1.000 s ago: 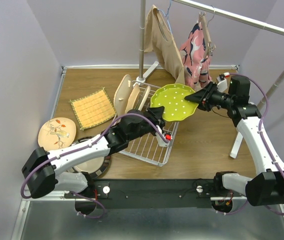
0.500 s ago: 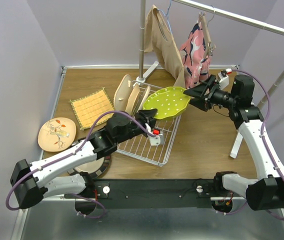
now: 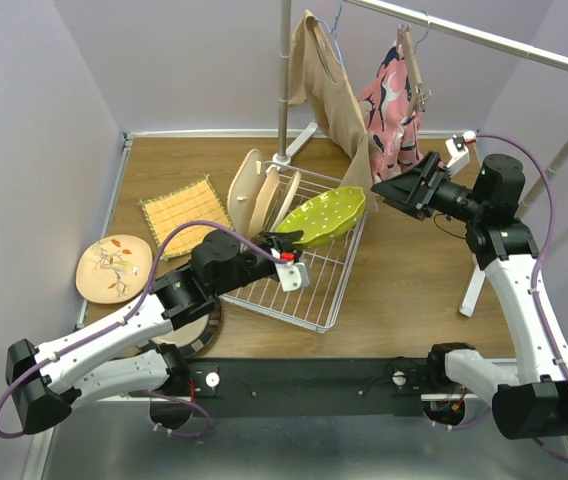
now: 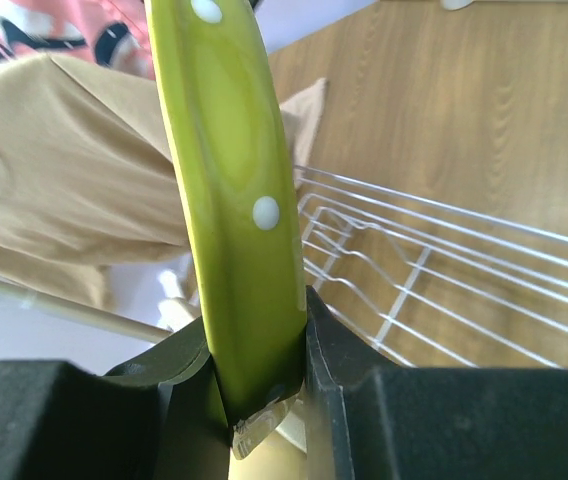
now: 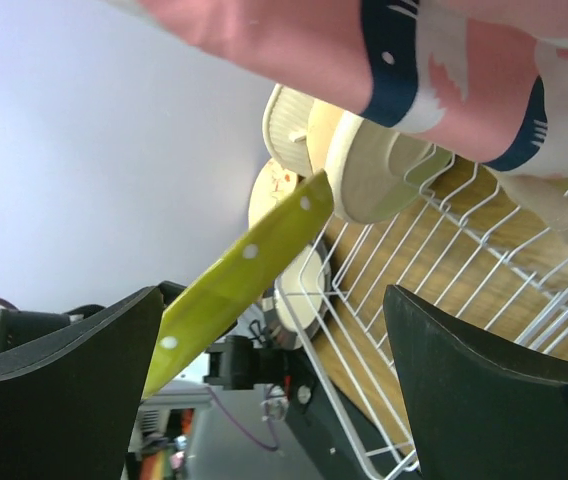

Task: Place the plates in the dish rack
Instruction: Insert the plate into the dish rack

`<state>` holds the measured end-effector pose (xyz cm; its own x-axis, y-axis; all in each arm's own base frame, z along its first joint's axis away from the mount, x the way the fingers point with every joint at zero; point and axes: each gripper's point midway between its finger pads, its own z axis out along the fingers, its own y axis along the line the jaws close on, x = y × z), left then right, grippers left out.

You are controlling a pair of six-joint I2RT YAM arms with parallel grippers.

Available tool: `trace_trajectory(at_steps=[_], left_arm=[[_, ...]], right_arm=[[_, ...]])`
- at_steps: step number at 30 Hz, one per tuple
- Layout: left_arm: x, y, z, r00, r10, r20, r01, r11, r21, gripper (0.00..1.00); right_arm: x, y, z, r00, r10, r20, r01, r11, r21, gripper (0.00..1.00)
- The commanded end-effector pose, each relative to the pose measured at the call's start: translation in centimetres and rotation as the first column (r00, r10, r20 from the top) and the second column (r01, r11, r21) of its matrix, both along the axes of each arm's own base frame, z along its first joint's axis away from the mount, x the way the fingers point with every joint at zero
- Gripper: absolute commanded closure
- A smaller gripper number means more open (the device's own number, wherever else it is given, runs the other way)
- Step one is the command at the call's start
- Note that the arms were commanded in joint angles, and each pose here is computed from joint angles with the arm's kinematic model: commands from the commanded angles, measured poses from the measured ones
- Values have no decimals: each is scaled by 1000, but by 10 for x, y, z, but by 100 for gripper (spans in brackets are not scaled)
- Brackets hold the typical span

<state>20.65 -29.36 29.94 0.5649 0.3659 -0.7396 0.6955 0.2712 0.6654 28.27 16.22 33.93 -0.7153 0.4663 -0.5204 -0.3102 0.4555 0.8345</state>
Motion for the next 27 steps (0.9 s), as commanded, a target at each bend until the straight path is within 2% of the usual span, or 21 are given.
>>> trace_trajectory(at_steps=[1, 7, 11, 15, 19, 27], left_arm=[[-13, 1, 58, 998, -27, -53, 15, 974, -225, 100], [-11, -1, 53, 989, -22, -144, -17, 965, -262, 100], [1, -3, 59, 974, 29, -225, -99, 946, -308, 100], [26, -8, 57, 918, 125, -377, -264, 900, -346, 100], [50, -13, 56, 861, 207, -465, -391, 852, -347, 100], [85, -29, 48, 774, 330, -541, -535, 797, -279, 100]], right_arm=[[4, -12, 9, 990, -30, 141, 41, 996, -77, 0], [9, -20, 10, 984, -58, 171, 77, 991, -106, 0], [10, -23, 0, 986, -69, 153, 87, 989, -117, 0], [12, -24, -9, 988, -79, 133, 96, 988, -124, 0], [11, -25, -15, 989, -81, 123, 97, 987, -128, 0], [11, -25, -21, 990, -82, 113, 97, 986, -134, 0]])
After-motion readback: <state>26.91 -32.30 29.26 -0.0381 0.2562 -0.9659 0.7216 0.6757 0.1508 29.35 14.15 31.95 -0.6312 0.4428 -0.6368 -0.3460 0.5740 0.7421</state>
